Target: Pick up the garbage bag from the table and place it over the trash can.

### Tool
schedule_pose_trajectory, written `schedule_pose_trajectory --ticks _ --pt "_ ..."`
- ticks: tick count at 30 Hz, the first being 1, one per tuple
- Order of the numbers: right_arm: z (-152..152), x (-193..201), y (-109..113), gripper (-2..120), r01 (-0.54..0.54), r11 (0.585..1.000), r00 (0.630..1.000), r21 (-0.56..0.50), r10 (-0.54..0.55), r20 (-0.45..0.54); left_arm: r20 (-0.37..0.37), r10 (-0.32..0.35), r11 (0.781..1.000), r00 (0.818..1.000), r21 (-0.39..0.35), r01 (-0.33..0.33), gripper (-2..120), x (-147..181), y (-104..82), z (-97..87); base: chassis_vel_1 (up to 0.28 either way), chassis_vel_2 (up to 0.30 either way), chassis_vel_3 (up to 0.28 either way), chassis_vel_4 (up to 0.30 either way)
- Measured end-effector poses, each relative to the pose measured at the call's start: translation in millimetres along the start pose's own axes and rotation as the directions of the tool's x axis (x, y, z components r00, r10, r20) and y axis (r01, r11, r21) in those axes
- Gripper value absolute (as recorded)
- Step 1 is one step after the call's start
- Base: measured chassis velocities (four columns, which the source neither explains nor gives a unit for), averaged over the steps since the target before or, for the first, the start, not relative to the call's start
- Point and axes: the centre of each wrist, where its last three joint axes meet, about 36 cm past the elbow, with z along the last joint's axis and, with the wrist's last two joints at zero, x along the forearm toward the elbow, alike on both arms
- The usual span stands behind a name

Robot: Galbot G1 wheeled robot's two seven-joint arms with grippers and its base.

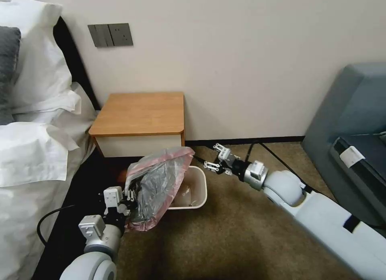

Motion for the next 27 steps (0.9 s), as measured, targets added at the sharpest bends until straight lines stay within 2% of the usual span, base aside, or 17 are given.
schedule_pose_trajectory --ticks 1,5,6,9,10,14,18,27 --pt "0.0 0.0 0.0 70 0.000 1.000 1.000 0.000 0.000 0.000 0.000 0.000 1.000 1.000 0.000 0.000 7 0.0 0.0 0.0 0.000 0.000 0.000 0.000" --pt "-22.7 -5.6 14.3 89 0.015 1.000 0.997 0.023 -0.017 0.075 -0.005 0.002 0.998 1.000 -0.062 -0.003 7 -1.3 -0.4 2.7 0.000 0.000 0.000 0.000" --pt "-22.7 -5.6 14.3 89 0.015 1.000 0.997 0.023 -0.017 0.075 -0.005 0.002 0.998 1.000 -0.062 -0.003 7 -1.3 -0.4 2.7 0.000 0.000 0.000 0.000" --pt "-35.8 -22.6 15.1 99 0.032 0.995 0.994 0.094 -0.041 0.104 -0.005 0.005 0.994 1.000 -0.110 -0.005 7 -1.7 0.4 4.2 0.000 0.000 0.000 0.000" --pt "-35.8 -22.6 15.1 99 0.032 0.995 0.994 0.094 -0.041 0.104 -0.005 0.005 0.994 1.000 -0.110 -0.005 7 -1.7 0.4 4.2 0.000 0.000 0.000 0.000" --pt "-38.3 -56.4 11.9 100 0.080 0.975 0.991 0.209 -0.101 0.091 -0.002 0.007 0.991 1.000 -0.132 -0.008 7 -1.0 0.2 4.2 0.000 0.000 0.000 0.000" --pt "-30.0 -75.9 14.7 100 0.118 0.962 0.988 0.245 -0.137 0.064 0.002 0.008 0.991 1.000 -0.136 -0.008 7 0.0 0.0 3.6 0.000 0.000 0.000 0.000" --pt "-21.1 -93.7 15.2 100 0.133 0.957 0.987 0.256 -0.150 0.049 -0.003 0.014 0.986 1.000 -0.164 -0.014 7 1.6 -2.3 10.7 0.000 0.000 0.000 0.000"
